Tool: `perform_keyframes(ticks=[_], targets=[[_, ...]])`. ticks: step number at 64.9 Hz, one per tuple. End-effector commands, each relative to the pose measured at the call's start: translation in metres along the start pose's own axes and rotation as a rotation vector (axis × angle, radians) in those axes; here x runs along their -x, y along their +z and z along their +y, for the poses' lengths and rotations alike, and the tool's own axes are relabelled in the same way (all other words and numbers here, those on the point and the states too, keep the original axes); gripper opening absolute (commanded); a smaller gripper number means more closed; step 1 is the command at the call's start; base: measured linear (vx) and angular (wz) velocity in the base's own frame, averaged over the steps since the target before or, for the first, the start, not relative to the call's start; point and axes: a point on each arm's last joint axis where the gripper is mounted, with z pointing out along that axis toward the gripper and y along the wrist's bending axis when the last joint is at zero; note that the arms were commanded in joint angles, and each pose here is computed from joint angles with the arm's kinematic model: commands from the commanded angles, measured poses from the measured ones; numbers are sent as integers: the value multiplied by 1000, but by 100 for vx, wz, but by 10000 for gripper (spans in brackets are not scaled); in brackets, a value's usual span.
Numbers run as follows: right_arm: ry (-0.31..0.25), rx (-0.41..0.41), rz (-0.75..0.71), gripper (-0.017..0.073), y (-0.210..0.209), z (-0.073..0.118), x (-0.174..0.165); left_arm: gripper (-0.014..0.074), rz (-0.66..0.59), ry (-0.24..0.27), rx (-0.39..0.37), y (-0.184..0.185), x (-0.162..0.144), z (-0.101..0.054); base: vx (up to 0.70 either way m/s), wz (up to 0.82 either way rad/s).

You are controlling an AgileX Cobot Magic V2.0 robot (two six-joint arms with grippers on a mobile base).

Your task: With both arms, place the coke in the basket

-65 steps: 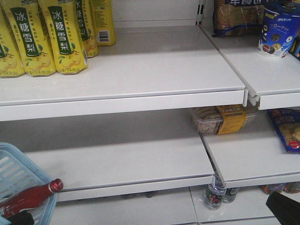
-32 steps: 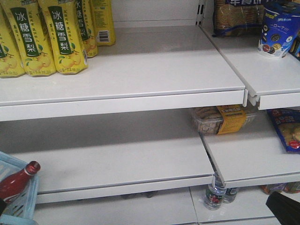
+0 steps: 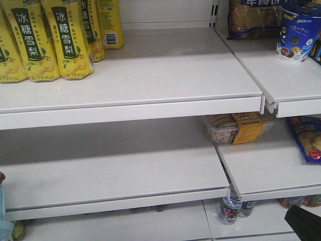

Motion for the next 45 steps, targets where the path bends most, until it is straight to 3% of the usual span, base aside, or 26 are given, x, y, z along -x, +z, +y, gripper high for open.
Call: perform_keyframes(ticks=[1, 16, 45], targets=[[5, -41, -62, -5, -1, -3, 13, -5, -185, 130, 12, -3, 15, 0, 0, 0], [5, -41, -62, -5, -1, -3, 13, -5, -196, 202, 61, -3, 16, 1, 0, 0], [5, -41, -62, -5, -1, -3, 13, -5, -211, 188, 187, -4, 17, 8, 0, 0]])
